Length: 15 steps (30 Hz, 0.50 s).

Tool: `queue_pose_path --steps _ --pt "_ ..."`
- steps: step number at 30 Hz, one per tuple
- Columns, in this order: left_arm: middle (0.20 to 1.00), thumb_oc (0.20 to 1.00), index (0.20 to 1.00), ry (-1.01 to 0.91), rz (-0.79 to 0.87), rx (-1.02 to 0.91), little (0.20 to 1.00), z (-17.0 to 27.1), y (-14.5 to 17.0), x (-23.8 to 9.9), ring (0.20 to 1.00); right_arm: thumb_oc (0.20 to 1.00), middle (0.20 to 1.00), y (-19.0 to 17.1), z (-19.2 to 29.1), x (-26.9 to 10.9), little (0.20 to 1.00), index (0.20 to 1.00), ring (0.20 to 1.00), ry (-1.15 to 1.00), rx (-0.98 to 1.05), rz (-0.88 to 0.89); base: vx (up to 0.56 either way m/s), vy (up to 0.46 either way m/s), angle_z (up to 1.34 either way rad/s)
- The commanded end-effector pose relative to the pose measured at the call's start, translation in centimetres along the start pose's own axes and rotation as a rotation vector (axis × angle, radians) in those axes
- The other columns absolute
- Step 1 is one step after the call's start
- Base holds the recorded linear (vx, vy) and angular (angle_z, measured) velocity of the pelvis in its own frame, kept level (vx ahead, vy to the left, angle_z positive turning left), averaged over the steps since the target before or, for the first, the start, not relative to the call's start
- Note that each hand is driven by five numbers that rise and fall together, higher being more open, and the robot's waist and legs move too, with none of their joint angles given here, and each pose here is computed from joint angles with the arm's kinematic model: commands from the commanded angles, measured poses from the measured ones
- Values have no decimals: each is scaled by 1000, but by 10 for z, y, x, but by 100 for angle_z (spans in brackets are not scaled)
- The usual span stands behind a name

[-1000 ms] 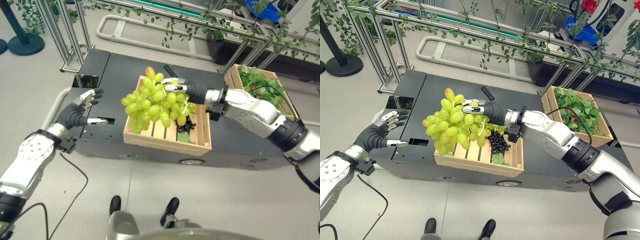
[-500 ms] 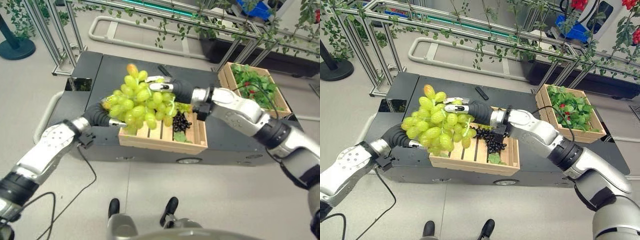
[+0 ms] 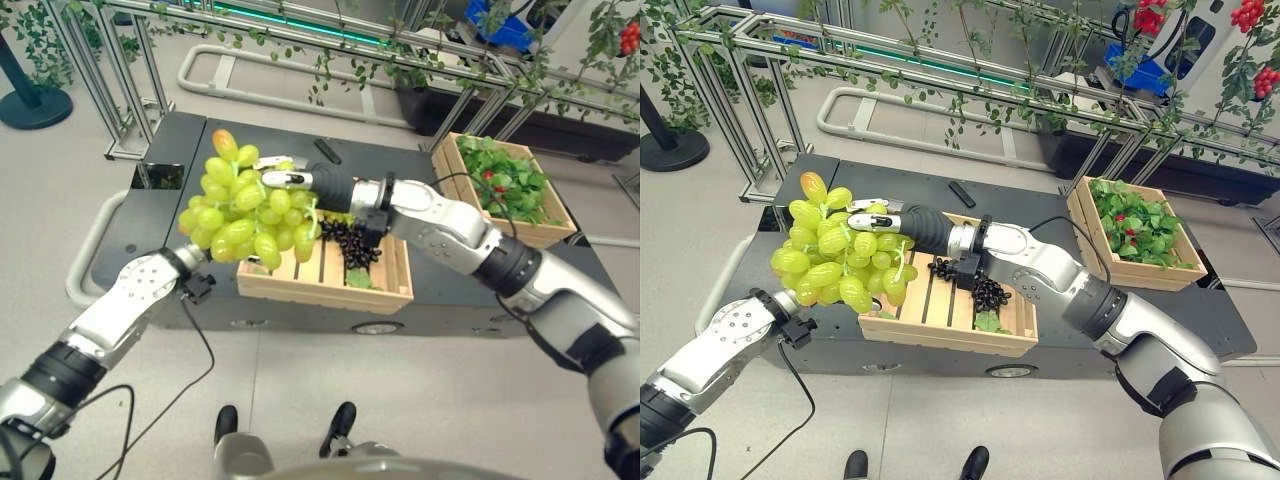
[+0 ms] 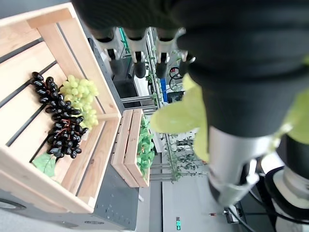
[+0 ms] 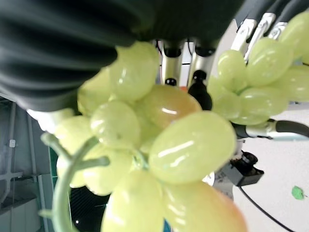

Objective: Pick up the fruits from the basket on one side to the basket on the other side

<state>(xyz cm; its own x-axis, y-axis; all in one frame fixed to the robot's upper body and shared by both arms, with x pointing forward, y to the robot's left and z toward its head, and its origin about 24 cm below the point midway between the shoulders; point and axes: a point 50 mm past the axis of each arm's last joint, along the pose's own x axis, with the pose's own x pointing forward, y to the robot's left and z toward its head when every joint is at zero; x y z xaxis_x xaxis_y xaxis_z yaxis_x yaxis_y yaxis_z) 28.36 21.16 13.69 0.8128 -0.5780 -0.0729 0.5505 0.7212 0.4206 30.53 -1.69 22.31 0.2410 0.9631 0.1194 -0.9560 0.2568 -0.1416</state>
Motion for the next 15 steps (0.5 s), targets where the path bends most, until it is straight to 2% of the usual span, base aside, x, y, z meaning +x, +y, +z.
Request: queue_pose_path --steps 1,8,15 --pt "1000 1000 1000 -82 -13 44 1000 18 4 9 1000 200 200 7 43 17 200 200 200 -180 -84 60 0 0 0" --pt "1000 1000 1000 -76 11 -1 1000 11 2 -1 1000 200 200 -3 41 9 200 200 200 -201 -62 -1 0 0 0" --pt "1000 1000 1000 -78 52 -65 1000 1 -4 -18 1000 200 200 -24 43 -12 200 200 200 -251 -46 -140 0 0 0"
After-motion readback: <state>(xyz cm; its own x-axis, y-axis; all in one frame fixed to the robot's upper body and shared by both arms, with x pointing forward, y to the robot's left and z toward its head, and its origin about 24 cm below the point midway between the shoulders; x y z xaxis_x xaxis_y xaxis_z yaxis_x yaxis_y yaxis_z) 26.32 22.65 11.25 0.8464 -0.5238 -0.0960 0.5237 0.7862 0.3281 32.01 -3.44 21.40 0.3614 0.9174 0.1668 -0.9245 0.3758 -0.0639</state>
